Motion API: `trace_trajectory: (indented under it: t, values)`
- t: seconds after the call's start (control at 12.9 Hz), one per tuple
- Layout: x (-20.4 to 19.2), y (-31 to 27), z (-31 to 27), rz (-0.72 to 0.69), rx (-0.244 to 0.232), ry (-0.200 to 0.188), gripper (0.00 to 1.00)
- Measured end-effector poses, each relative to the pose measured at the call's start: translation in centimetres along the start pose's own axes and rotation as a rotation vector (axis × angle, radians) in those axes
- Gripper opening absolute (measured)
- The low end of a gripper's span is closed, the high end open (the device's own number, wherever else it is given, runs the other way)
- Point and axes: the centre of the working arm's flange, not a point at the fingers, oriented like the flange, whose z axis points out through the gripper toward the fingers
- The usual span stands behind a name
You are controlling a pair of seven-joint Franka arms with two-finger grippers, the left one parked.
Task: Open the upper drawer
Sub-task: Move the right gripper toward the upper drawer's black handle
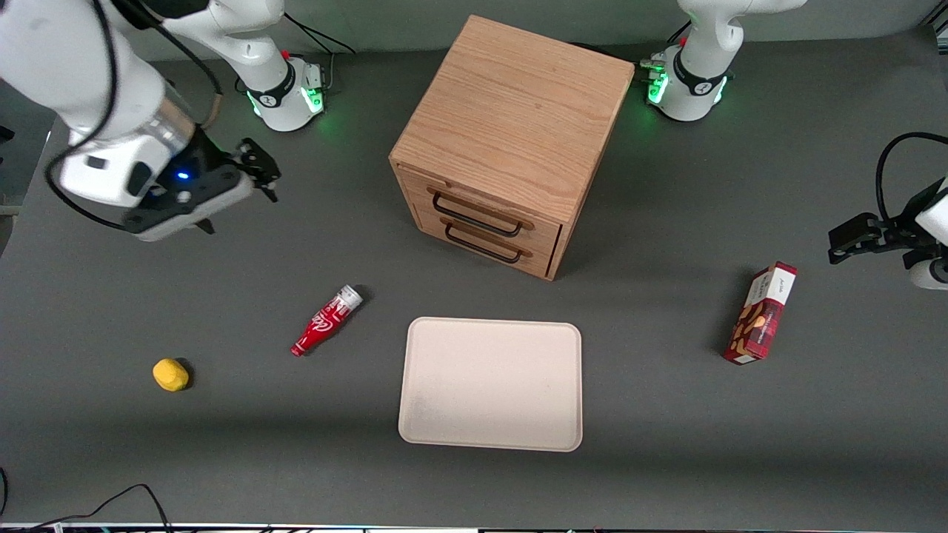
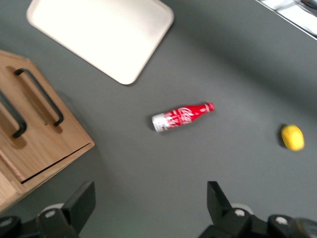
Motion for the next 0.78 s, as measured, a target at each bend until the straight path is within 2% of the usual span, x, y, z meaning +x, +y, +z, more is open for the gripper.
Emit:
trace_trajectory:
  t: [0.31, 0.78]
  values:
    - [3.4, -5.3, 2.5, -0.124, 0.055, -0.001, 1.0]
    - [6.1, -14.6, 6.1, -0.308, 0.047, 0.012, 1.0]
